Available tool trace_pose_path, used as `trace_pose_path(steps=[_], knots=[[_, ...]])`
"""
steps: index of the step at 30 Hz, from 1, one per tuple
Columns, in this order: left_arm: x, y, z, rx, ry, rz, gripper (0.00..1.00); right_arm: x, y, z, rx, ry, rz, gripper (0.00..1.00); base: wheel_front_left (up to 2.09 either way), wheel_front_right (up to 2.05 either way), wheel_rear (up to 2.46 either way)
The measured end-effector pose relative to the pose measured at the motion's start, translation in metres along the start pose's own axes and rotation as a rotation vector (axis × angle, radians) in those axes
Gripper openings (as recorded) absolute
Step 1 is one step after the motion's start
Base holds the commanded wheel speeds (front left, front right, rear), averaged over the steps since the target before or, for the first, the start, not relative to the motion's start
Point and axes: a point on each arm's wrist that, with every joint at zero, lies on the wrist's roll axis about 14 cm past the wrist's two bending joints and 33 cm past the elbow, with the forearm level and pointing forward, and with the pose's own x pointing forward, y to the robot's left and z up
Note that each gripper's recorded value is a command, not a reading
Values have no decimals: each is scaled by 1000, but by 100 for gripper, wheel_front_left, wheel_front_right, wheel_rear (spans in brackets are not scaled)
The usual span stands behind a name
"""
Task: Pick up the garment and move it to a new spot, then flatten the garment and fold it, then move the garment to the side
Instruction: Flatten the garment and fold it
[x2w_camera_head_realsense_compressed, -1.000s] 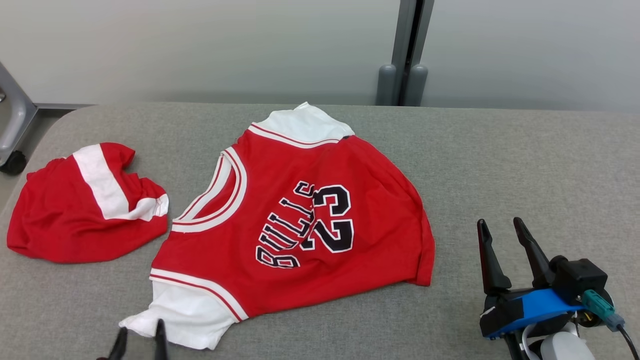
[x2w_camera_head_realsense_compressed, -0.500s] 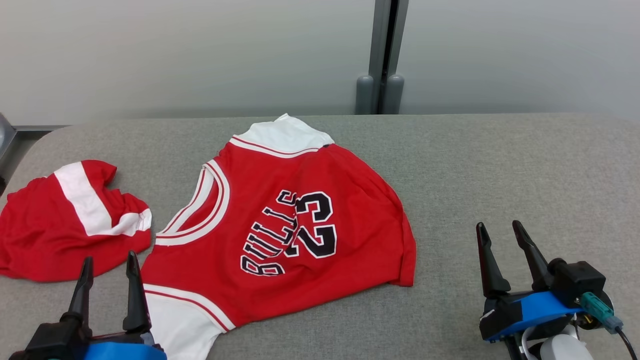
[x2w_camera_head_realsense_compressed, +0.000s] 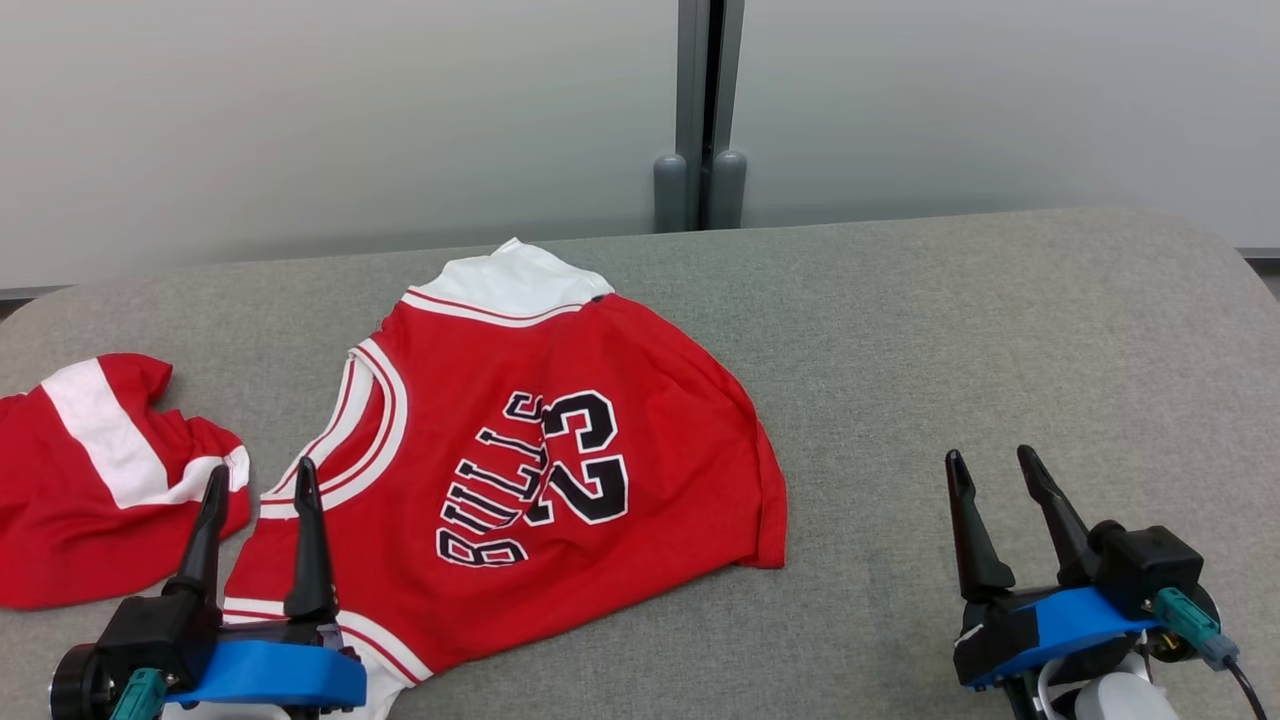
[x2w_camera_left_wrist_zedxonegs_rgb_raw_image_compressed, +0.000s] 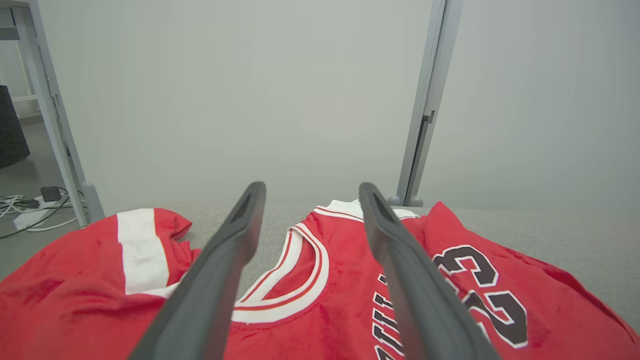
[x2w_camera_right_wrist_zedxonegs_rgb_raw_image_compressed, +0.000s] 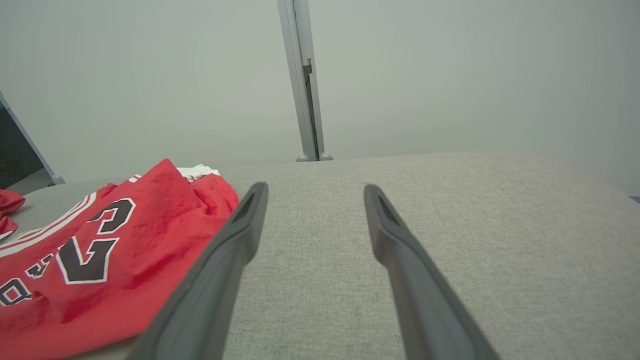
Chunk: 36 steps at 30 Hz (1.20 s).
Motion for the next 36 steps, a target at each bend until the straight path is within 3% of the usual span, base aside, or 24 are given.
trace_pose_path(steps=[7,14,20,33,34,35,36], knots=[[3,-2,-5,-3,9,-5,100,-1,4,-4,-2,14,13,100,0,0,0],[1,2,-7,-2,13,6,100,5,34,-12,-12,39,107,100,0,0,0],[-3,10,-7,-5,12,33,100,7,66,-48,-36,155,211,100,0,0,0],[-15,29,-14,0,33,90,100,7,86,-118,-101,398,300,100,0,0,0],[-15,30,-14,-1,33,94,100,7,86,-122,-103,416,302,93,0,0,0],[-14,31,-13,-1,32,96,100,7,87,-125,-105,426,306,43,0,0,0],[-13,31,-13,-1,31,98,100,8,87,-127,-106,436,309,0,0,0,0]])
